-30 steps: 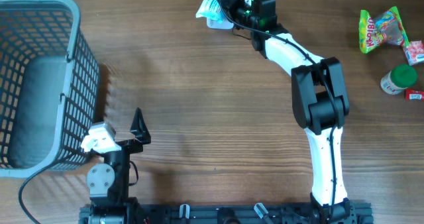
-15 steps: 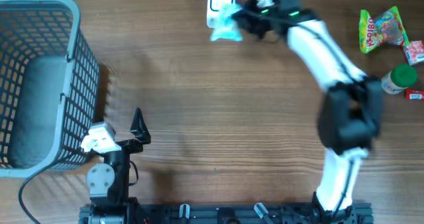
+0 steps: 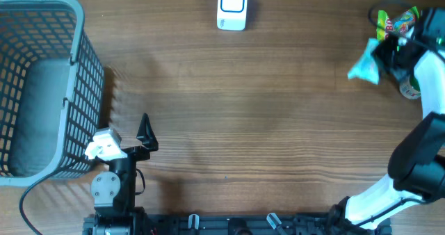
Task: Scan the item barcode
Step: 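Carry the wipes pack to the right edge and release it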
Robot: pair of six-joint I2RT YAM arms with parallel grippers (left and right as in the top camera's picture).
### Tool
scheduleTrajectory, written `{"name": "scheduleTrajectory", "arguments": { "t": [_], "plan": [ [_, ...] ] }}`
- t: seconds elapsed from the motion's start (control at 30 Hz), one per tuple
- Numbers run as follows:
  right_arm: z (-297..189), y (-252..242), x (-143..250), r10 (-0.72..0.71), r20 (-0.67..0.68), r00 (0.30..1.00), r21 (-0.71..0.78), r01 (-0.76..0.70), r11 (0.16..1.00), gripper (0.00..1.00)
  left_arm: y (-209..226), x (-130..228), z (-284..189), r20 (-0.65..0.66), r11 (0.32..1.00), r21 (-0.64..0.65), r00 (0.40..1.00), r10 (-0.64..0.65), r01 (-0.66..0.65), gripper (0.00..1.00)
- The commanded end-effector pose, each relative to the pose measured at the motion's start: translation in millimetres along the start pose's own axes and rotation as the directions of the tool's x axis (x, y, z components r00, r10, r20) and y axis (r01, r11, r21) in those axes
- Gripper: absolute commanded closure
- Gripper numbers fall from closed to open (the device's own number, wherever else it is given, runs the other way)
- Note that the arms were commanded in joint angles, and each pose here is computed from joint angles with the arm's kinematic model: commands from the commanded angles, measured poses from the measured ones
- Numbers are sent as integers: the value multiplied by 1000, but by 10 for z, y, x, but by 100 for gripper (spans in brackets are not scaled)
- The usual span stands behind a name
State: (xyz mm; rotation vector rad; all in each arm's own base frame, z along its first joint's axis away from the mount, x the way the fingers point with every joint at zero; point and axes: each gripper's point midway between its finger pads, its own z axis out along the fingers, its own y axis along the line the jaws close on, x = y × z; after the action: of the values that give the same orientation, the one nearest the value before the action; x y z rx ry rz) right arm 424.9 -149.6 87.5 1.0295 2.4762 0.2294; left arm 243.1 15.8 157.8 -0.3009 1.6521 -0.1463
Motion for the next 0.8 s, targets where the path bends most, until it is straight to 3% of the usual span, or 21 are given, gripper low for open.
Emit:
{"name": "scheduleTrajectory", "arguments": {
  "t": [0.0, 0.03, 0.07, 0.1, 0.17, 0.27, 0.33, 0.43, 0.67, 0.77],
  "plan": [
    [113, -346, -147, -9, 75, 997, 38, 6, 999, 96, 5, 9, 1, 1, 1000, 2, 1000, 1, -1, 0],
    [103, -374, -190, -4, 88, 996, 37, 0, 999, 96, 5, 9, 1, 1, 1000, 2, 1000, 1, -1, 0],
    [75, -383, -242, -7, 105, 994, 35, 3, 999, 88, 5, 9, 1, 1, 1000, 2, 1000, 1, -1, 0],
    [49, -365, -277, -30, 112, 993, 31, 27, 999, 72, 5, 9, 1, 1, 1000, 2, 1000, 1, -1, 0],
    [-55, -147, -347, -92, 118, 989, -39, 97, 994, 1, 4, 9, 1, 1, 1000, 2, 1000, 1, -1, 0],
    [-425, 262, -522, -109, 165, 980, -175, 138, 975, 0, 4, 9, 1, 1, 1000, 2, 1000, 1, -1, 0],
    [-1049, 672, -687, -114, 257, 960, -283, 188, 940, 0, 5, 9, 1, 1, 1000, 2, 1000, 1, -1, 0],
    [-1714, 996, -699, -154, 382, 911, -318, 286, 904, 0, 4, 10, 1, 1, 1000, 2, 1000, 1, -1, 0],
    [-3521, 1436, 79, -183, 631, 754, -376, 504, 778, 0, 5, 9, 1, 1, 1000, 2, 1000, 1, -1, 0],
    [-4047, 1326, 484, -129, 665, 735, -415, 508, 754, 0, 5, 10, 1, 1, 1000, 2, 1000, 1, -1, 0]
  ]
}}
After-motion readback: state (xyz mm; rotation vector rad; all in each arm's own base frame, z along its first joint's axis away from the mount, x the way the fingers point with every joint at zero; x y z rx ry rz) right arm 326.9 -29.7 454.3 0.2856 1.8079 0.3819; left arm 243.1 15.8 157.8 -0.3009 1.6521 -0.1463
